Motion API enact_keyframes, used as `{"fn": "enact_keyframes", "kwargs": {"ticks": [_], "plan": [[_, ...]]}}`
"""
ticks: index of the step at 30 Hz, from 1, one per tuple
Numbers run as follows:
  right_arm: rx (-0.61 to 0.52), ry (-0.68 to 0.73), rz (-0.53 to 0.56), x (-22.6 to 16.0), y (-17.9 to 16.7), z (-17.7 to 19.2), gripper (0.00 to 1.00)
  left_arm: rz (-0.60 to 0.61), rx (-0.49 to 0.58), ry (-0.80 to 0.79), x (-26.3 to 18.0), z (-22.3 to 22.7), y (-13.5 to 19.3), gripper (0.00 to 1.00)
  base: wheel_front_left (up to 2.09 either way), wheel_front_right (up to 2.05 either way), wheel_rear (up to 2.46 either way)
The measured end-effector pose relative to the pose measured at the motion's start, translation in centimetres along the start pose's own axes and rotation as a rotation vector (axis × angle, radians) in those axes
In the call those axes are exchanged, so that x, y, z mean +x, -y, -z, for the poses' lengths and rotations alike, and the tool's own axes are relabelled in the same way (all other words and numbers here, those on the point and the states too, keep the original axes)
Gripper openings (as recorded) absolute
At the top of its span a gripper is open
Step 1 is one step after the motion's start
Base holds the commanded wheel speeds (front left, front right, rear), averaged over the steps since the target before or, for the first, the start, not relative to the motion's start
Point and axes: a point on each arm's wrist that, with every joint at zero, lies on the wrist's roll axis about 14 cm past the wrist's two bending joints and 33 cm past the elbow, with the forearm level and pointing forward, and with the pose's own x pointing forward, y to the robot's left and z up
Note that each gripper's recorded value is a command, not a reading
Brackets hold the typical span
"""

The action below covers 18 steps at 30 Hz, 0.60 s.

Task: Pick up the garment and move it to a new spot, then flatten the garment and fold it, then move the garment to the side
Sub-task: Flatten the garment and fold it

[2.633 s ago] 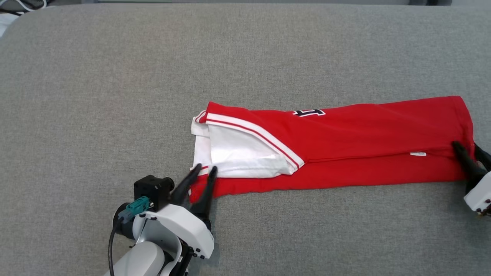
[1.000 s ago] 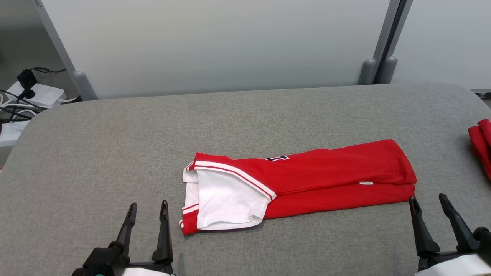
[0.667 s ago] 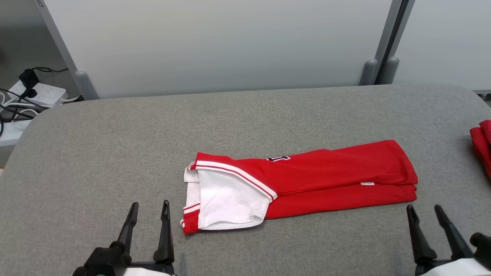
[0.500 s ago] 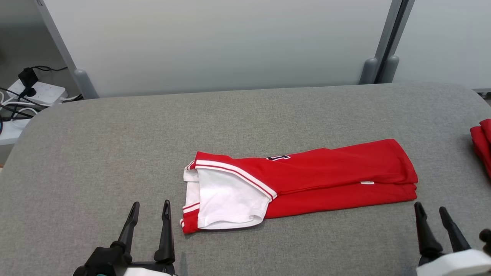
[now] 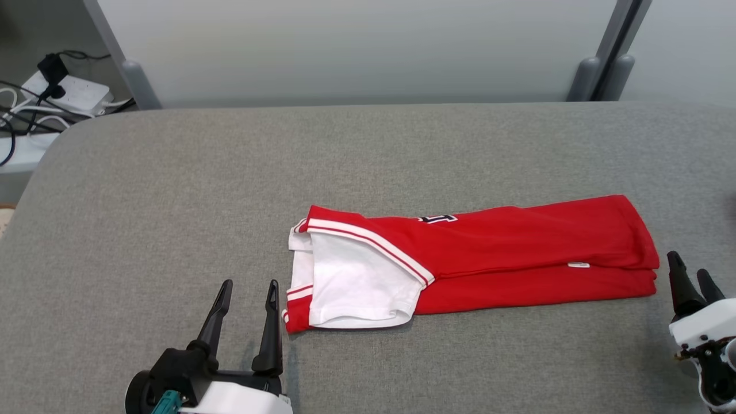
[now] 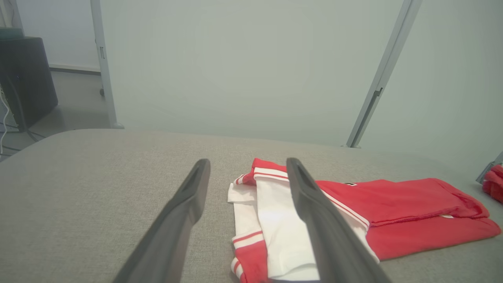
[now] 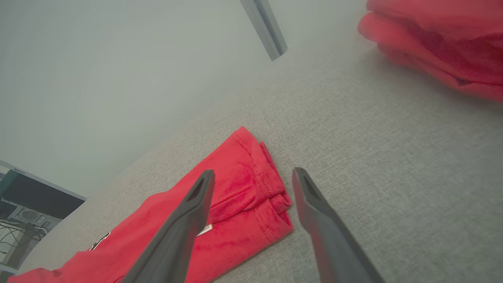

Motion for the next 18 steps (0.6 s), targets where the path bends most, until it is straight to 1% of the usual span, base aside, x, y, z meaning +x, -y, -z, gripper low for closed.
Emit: {"fn": "enact_keyframes", "kwargs": {"ticks": [7,9,15,18], "plan": [[0.036,-0.056,0.032,3.0,0.1,0.8,1.00,-0.006,-0.007,-0.030,1.0,1.0,-0.3,1.00,0.00,0.00,0.00],[0.042,-0.069,0.040,3.3,0.2,1.1,1.00,-0.004,-0.010,-0.032,1.2,1.1,-0.3,1.00,0.00,0.00,0.00],[0.035,-0.171,0.105,4.7,1.6,4.0,1.00,-0.007,-0.029,-0.042,2.3,1.6,-0.4,1.00,0.00,0.00,0.00],[0.041,-0.190,0.122,5.0,1.9,4.7,1.00,-0.007,-0.028,-0.044,2.5,1.7,-0.4,1.00,0.00,0.00,0.00]]}}
